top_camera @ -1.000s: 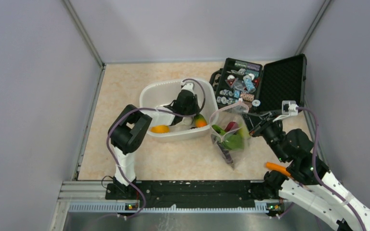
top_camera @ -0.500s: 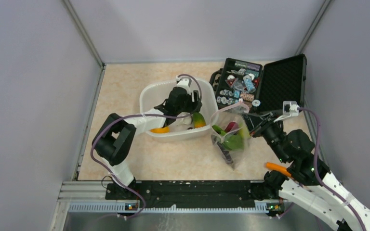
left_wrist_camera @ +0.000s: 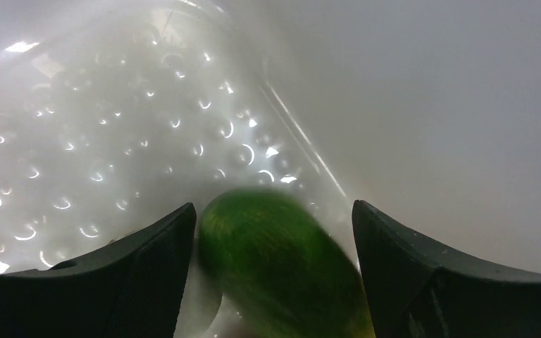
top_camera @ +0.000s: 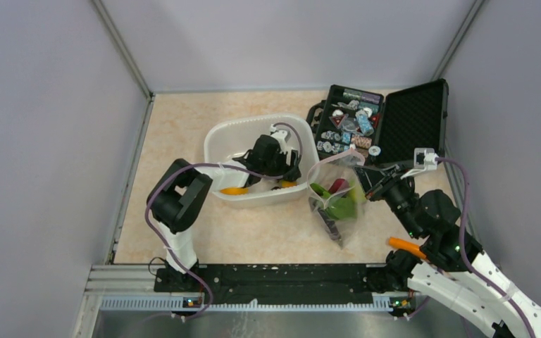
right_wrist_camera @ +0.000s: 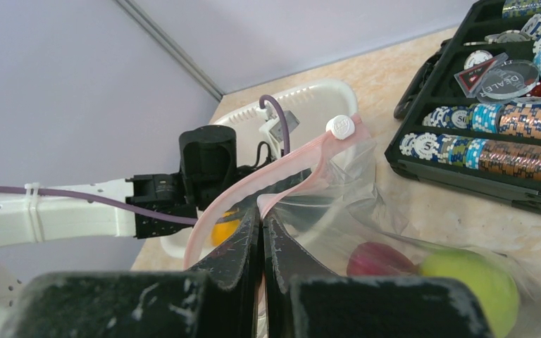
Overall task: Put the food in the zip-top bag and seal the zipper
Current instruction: Pick up the fake fruit from the bin.
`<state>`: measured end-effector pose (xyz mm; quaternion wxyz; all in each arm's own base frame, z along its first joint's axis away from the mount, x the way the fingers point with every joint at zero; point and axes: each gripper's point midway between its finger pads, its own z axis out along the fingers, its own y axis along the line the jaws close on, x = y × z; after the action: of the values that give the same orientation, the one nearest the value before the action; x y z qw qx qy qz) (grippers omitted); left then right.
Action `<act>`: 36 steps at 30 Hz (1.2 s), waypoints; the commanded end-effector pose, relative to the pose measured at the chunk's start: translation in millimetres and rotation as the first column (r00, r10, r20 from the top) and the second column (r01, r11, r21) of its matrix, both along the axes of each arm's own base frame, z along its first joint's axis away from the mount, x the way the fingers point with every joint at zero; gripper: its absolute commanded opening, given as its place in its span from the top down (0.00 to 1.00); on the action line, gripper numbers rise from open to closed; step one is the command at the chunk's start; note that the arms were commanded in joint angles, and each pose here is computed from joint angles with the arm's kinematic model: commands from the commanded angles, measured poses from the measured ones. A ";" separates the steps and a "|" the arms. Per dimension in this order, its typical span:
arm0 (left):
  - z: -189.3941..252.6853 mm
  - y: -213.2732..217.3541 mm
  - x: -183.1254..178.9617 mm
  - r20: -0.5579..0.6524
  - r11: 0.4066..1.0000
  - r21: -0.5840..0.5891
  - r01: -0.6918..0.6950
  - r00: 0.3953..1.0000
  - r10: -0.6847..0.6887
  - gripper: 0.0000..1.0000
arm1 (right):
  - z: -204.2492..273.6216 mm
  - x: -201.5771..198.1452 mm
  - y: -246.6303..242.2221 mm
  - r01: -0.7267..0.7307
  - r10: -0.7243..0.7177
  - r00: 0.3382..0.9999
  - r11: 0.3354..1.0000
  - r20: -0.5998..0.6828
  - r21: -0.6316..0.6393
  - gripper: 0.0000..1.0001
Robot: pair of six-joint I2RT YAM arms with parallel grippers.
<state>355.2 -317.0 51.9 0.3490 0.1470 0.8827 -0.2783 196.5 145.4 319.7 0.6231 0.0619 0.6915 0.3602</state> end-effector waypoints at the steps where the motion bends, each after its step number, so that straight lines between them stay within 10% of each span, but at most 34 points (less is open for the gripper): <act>1: -13.9 2.9 4.0 0.003 0.998 0.065 -0.011 1.000 0.011 0.20 | 15.0 -2.0 -1.0 -0.004 0.002 0.999 0.998 0.040 0.055 1.00; 14: 25.8 17.3 27.7 0.149 0.989 0.043 -0.144 0.979 0.136 0.66 | 16.1 -3.0 -3.0 0.000 -0.002 0.999 0.999 0.040 0.054 1.00; 36: 119.7 52.5 28.5 0.228 0.970 -0.158 -0.184 0.949 0.217 0.65 | 13.7 -2.8 -2.4 -0.001 -0.001 0.999 0.998 0.038 0.056 1.00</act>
<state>386.4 -262.3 131.2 0.4603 0.0691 0.8522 -0.2389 195.2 144.2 318.7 0.6228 0.0649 0.6898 0.3633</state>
